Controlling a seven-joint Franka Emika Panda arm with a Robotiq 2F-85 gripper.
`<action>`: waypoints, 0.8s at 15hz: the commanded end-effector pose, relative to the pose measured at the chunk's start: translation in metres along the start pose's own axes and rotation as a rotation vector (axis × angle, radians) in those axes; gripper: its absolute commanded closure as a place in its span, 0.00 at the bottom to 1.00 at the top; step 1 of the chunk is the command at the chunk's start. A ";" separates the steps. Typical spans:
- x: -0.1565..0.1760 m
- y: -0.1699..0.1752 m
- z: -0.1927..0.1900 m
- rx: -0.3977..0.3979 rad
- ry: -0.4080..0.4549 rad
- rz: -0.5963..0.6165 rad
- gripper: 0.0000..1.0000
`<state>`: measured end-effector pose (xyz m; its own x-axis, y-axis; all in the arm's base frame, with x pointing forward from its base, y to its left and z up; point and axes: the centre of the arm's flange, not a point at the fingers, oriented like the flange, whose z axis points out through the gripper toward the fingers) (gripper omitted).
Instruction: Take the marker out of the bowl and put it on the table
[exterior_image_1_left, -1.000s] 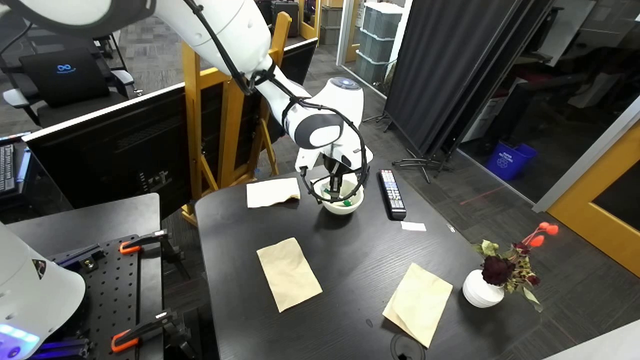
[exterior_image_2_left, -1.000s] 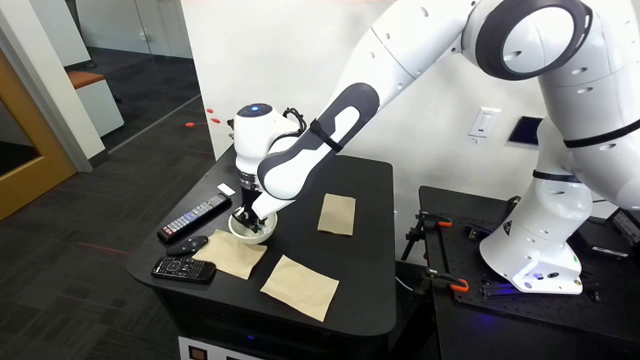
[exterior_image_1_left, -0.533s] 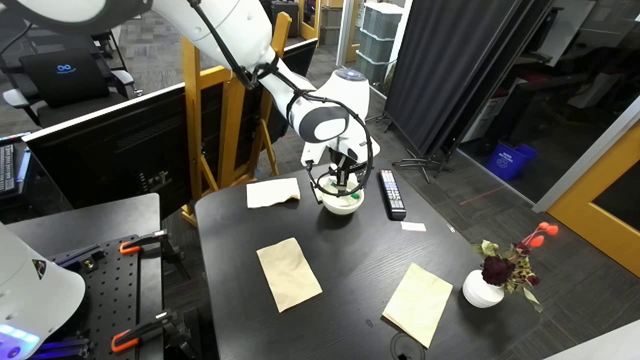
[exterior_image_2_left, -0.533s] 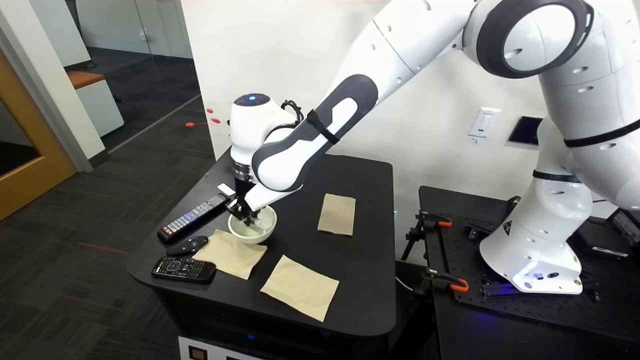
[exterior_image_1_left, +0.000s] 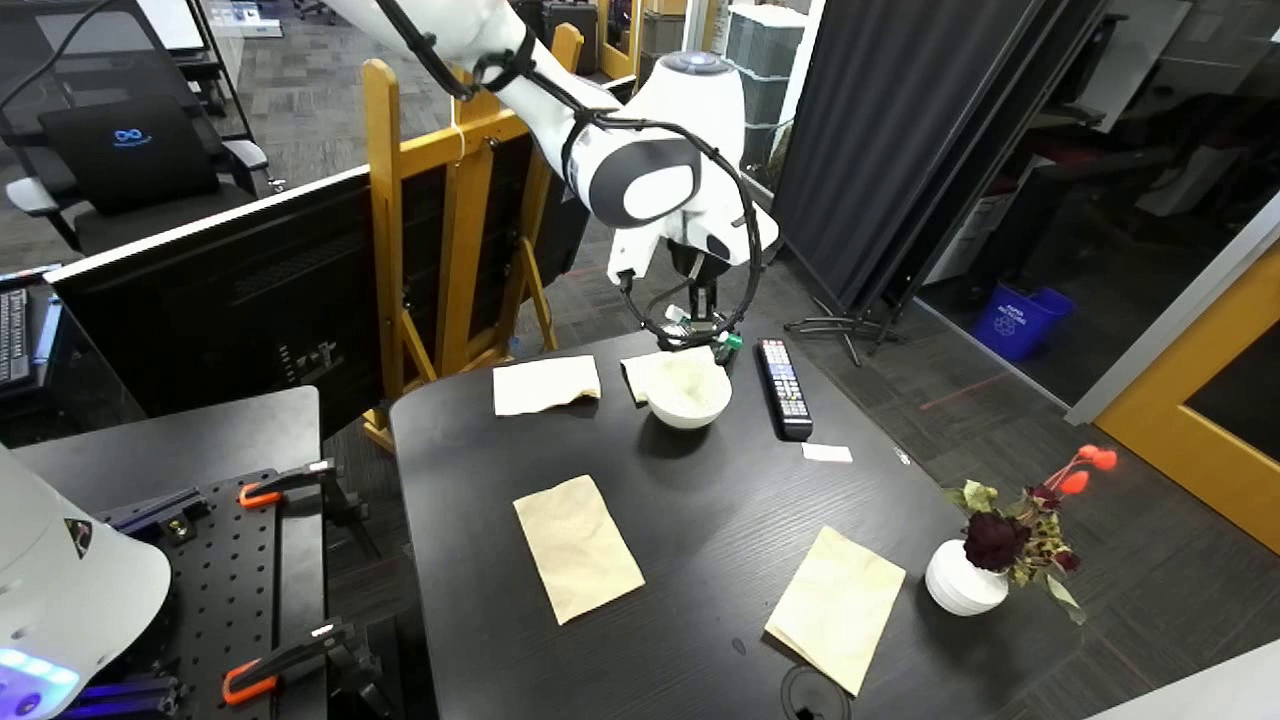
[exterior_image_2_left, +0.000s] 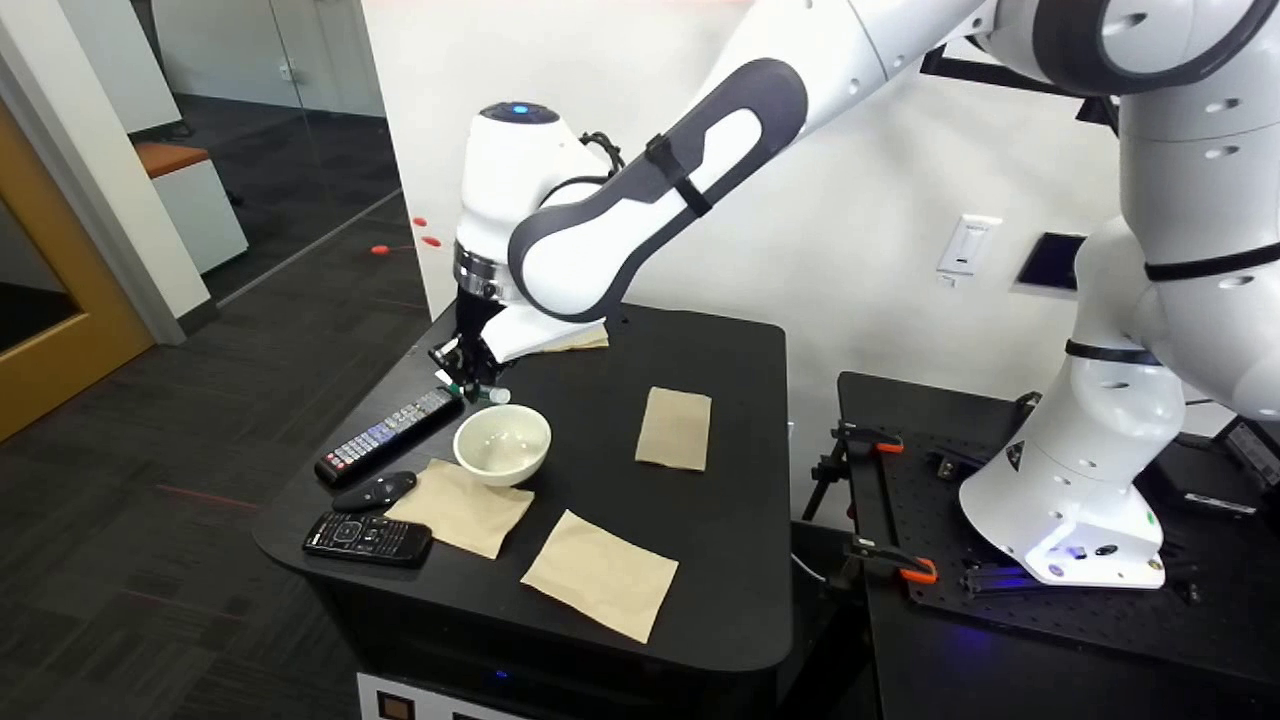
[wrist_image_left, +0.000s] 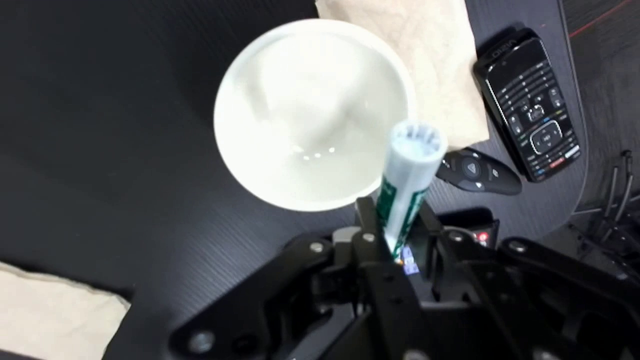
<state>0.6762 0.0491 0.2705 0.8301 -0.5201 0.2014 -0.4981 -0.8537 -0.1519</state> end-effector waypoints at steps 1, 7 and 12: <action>-0.007 0.034 -0.051 -0.003 0.096 -0.009 0.95; 0.019 0.108 -0.048 -0.094 0.218 -0.045 0.95; 0.011 0.149 0.006 -0.158 0.260 -0.158 0.95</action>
<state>0.6236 -0.0764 0.2745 0.8042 -0.4147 0.4258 -0.4629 -0.8864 0.0111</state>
